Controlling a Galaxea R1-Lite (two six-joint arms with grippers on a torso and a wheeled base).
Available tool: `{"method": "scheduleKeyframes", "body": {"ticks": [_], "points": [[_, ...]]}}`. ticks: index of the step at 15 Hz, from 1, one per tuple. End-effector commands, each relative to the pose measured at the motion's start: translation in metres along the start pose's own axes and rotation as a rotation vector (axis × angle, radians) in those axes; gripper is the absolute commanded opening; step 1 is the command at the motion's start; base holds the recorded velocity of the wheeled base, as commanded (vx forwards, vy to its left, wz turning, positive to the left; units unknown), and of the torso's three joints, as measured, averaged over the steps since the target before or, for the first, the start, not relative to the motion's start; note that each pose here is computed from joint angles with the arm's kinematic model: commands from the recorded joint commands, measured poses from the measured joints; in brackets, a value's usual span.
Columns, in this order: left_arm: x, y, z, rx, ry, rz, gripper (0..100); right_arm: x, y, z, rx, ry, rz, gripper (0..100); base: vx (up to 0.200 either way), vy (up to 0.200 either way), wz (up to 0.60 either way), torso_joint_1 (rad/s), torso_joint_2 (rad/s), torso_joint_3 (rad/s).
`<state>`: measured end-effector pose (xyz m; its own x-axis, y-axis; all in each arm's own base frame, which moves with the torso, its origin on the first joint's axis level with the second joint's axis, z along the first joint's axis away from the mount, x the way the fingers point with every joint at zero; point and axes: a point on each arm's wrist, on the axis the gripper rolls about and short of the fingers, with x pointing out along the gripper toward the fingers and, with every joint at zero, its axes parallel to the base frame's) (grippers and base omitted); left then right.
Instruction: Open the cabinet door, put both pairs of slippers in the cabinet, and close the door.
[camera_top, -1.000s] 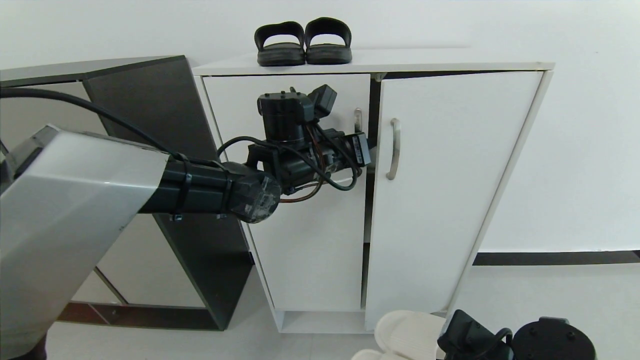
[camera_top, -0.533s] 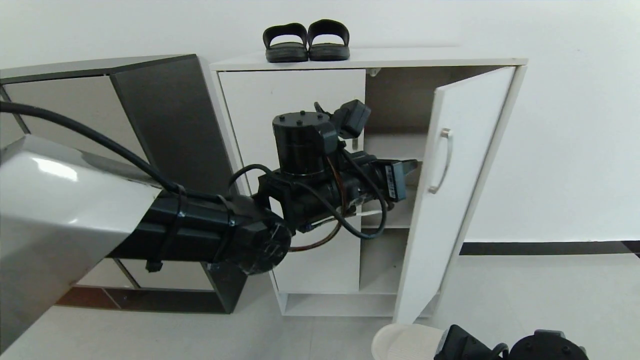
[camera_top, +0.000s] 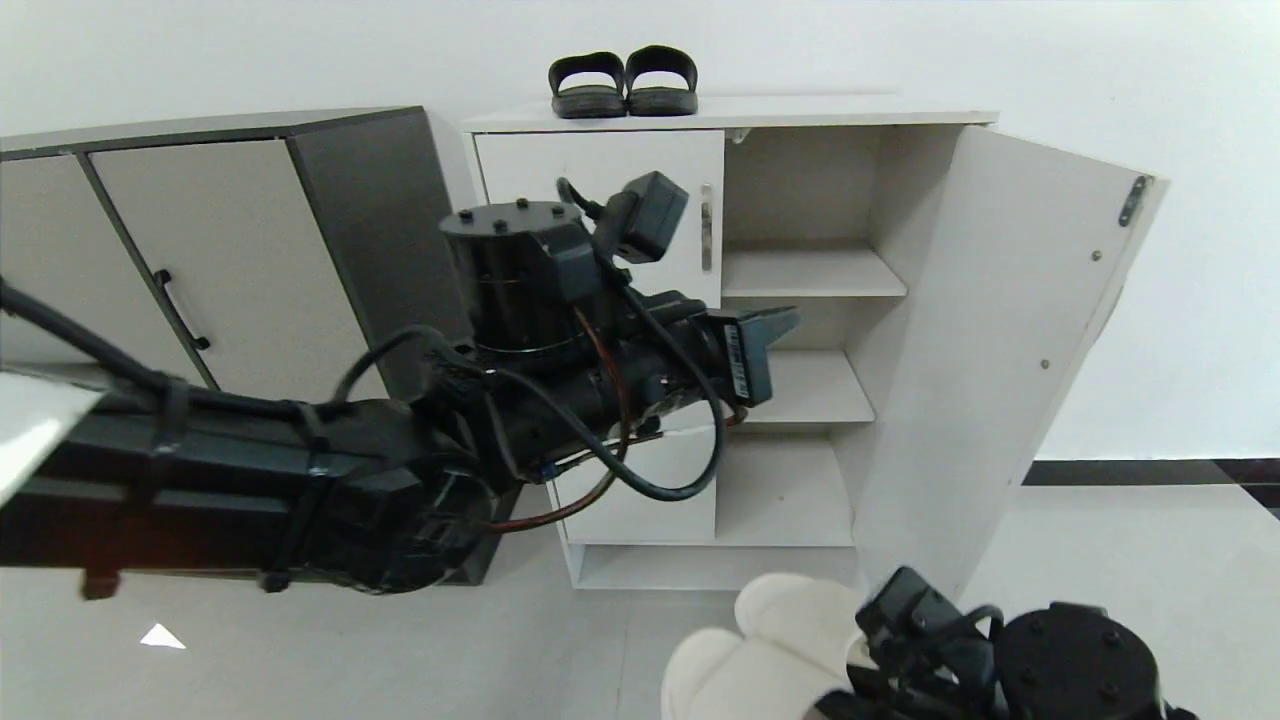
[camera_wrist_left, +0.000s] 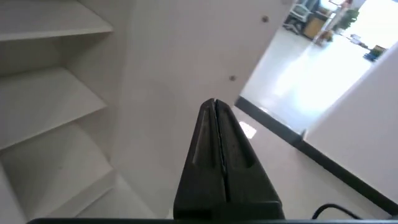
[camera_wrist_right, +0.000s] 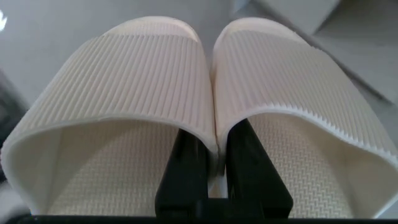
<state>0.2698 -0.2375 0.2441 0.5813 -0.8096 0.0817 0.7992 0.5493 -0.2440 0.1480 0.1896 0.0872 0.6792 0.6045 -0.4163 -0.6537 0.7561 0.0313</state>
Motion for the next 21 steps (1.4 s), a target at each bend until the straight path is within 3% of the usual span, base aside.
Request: {"method": "scheduleKeyframes", "body": {"ticks": [1,2,3,4,8,9,10,11,13,14,15,16,17,19,21], "points": [[-0.070,0.016,0.023,0.078,-0.005,0.236,0,0.037,-0.012,0.014,0.103,-0.057,-0.192,0,0.000,0.000,0.00,0.000,0.00,0.000],[-0.101,0.017,0.020,0.133,0.022,0.374,0,0.050,-0.017,0.022,0.130,-0.091,-0.280,0,0.000,0.000,0.00,0.000,0.00,0.000],[-0.117,0.016,0.018,0.156,0.033,0.436,0,0.058,-0.021,0.025,0.138,-0.103,-0.328,0,0.000,0.000,0.00,0.000,0.00,0.000],[-0.159,0.006,0.013,0.188,0.038,0.585,0,0.078,-0.031,0.033,0.160,-0.143,-0.461,0,0.000,0.000,0.00,0.000,0.00,0.000],[-0.282,-0.026,0.000,0.233,-0.062,1.120,0,0.100,-0.054,0.052,0.189,-0.214,-0.628,0,0.000,0.000,0.00,0.000,0.00,0.000],[-0.317,-0.036,-0.002,0.240,-0.131,1.288,0,0.100,-0.058,0.051,0.176,-0.211,-0.667,0,0.000,0.000,0.00,0.000,0.00,0.000],[-0.342,-0.050,-0.013,0.243,-0.181,1.416,0,0.100,-0.059,0.051,0.173,-0.210,-0.680,0,0.000,0.000,0.00,0.000,0.00,0.000],[-0.360,-0.063,-0.039,0.254,-0.186,1.476,0,0.099,-0.058,0.051,0.171,-0.209,-0.680,0,0.000,0.000,0.00,0.000,0.00,0.000],[-0.378,-0.076,-0.091,0.310,-0.170,1.398,0,0.098,-0.054,0.049,0.166,-0.203,-0.672,0,0.000,0.000,0.00,0.000,0.00,0.000],[-0.381,-0.077,-0.101,0.320,-0.160,1.369,0,0.098,-0.053,0.048,0.165,-0.202,-0.670,0,0.000,0.000,0.00,0.000,0.00,0.000],[-0.383,-0.072,-0.129,0.326,-0.112,1.293,0,0.099,-0.052,0.047,0.162,-0.199,-0.666,0,0.000,0.000,0.00,0.000,0.00,0.000],[-0.384,-0.068,-0.141,0.328,-0.102,1.244,0,0.099,-0.050,0.047,0.162,-0.198,-0.660,0,0.000,0.000,0.00,0.000,0.00,0.000],[-0.382,-0.063,-0.151,0.317,-0.060,1.221,0,0.099,-0.050,0.047,0.161,-0.198,-0.660,0,0.000,0.000,0.00,0.000,0.00,0.000],[-0.378,-0.063,-0.153,0.292,-0.092,1.054,0,0.100,-0.049,0.043,0.159,-0.187,-0.656,0,0.000,0.000,0.00,0.000,0.00,0.000],[-0.376,-0.062,-0.158,0.286,-0.040,0.959,0,0.103,-0.048,0.042,0.158,-0.185,-0.644,0,0.000,0.000,0.00,0.000,0.00,0.000]]}}
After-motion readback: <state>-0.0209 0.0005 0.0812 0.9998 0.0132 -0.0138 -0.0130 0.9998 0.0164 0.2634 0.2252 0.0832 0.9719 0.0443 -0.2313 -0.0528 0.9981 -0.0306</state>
